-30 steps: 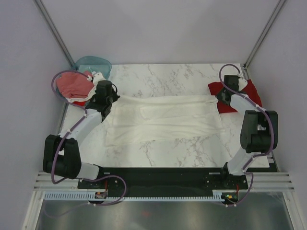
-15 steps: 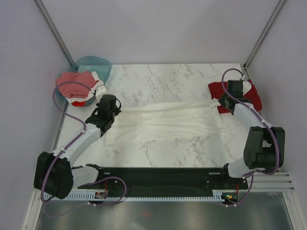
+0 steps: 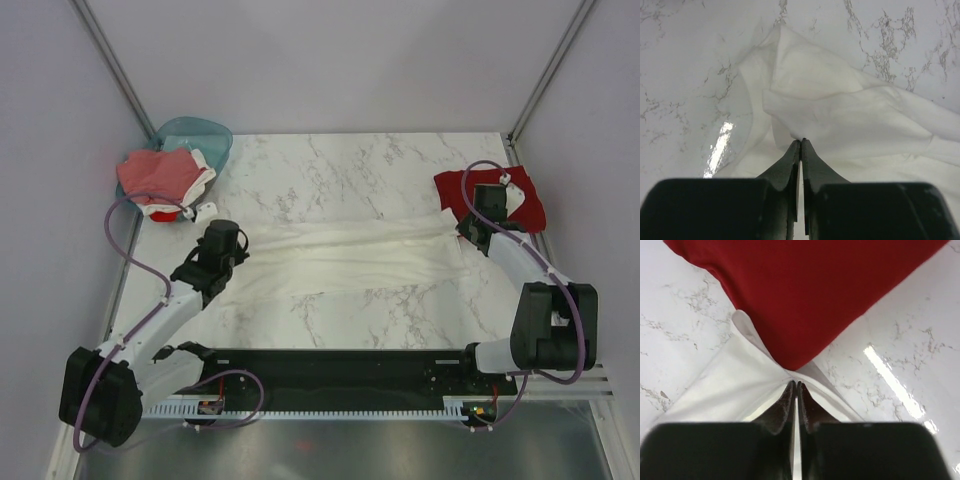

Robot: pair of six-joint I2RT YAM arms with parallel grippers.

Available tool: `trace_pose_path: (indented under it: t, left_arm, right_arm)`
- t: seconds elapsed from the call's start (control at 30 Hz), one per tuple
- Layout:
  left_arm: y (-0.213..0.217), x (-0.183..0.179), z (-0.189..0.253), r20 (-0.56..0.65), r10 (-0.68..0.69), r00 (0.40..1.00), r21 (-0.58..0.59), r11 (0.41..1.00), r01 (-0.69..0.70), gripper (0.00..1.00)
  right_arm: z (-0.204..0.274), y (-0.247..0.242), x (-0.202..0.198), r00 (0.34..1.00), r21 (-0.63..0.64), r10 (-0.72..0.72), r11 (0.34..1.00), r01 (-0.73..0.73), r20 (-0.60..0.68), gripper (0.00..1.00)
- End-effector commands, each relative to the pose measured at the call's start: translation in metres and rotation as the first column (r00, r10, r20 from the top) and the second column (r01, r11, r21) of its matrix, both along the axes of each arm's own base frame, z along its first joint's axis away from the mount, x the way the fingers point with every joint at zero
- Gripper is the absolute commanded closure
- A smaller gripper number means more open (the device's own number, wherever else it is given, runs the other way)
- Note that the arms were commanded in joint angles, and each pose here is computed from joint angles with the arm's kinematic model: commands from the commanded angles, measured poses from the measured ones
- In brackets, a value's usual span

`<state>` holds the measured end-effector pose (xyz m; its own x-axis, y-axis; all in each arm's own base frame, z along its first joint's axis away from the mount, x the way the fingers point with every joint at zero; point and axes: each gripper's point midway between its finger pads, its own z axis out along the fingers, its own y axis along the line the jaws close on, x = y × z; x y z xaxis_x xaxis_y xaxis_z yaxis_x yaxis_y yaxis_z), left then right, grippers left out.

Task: Fold and stack the t-shirts
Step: Fold the tshirt

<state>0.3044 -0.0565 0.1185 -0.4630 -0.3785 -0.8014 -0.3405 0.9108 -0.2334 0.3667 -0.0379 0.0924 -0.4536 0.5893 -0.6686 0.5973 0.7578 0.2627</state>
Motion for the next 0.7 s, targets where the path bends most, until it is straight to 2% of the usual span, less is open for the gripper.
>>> trace_pose_path:
  t: [0.0,0.07,0.1,0.17,0.2,0.37,0.43,0.53,0.6,0.67]
  left_arm:
    - [-0.01,-0.008,0.002,0.018,-0.033,0.999,-0.055,0.998,0.034,0.89]
    - [-0.011,-0.014,0.004,0.037,-0.046,0.998,-0.058,0.997,0.048,0.76]
    - [-0.013,-0.016,0.007,0.054,-0.051,0.997,-0.06,0.997,0.054,0.68]
    - [-0.012,-0.022,0.007,0.071,-0.045,0.997,-0.069,0.996,0.049,0.6]
    - [-0.013,-0.024,0.015,0.106,-0.046,0.993,-0.085,0.995,0.055,0.53]
    - [-0.014,-0.025,0.021,0.153,-0.051,0.987,-0.109,0.992,0.069,0.39]
    - [-0.018,-0.014,0.022,0.14,-0.059,0.988,-0.091,0.993,0.072,0.37]
    - [-0.031,0.007,0.019,0.073,-0.09,0.993,-0.059,0.994,0.095,0.36]
    - [-0.037,0.022,0.022,0.058,-0.096,0.994,-0.045,0.994,0.099,0.32]
    - [-0.041,0.033,0.009,0.004,-0.106,0.994,-0.013,0.994,0.106,0.32]
  right_arm:
    - [0.009,-0.013,-0.009,0.998,-0.04,-0.059,0.997,0.06,0.031,0.92]
    - [0.005,-0.02,-0.018,0.994,-0.059,-0.106,0.992,0.107,0.026,0.68]
    - [0.012,-0.023,-0.021,0.991,-0.064,-0.121,0.99,0.124,0.052,0.61]
    - [0.013,-0.029,-0.032,0.985,-0.085,-0.159,0.983,0.164,0.066,0.49]
    - [0.024,-0.03,-0.034,0.982,-0.084,-0.158,0.982,0.167,0.106,0.48]
    - [0.054,-0.012,-0.025,0.978,-0.098,-0.042,0.993,0.063,0.202,0.47]
    - [0.061,0.005,-0.017,0.977,-0.107,0.029,0.994,-0.006,0.209,0.47]
    - [0.051,0.021,-0.006,0.983,-0.099,0.083,0.993,-0.067,0.167,0.48]
    - [0.036,0.033,0.002,0.984,-0.078,0.122,0.991,-0.112,0.129,0.49]
    - [0.019,0.043,0.008,0.985,-0.07,0.148,0.987,-0.142,0.086,0.5]
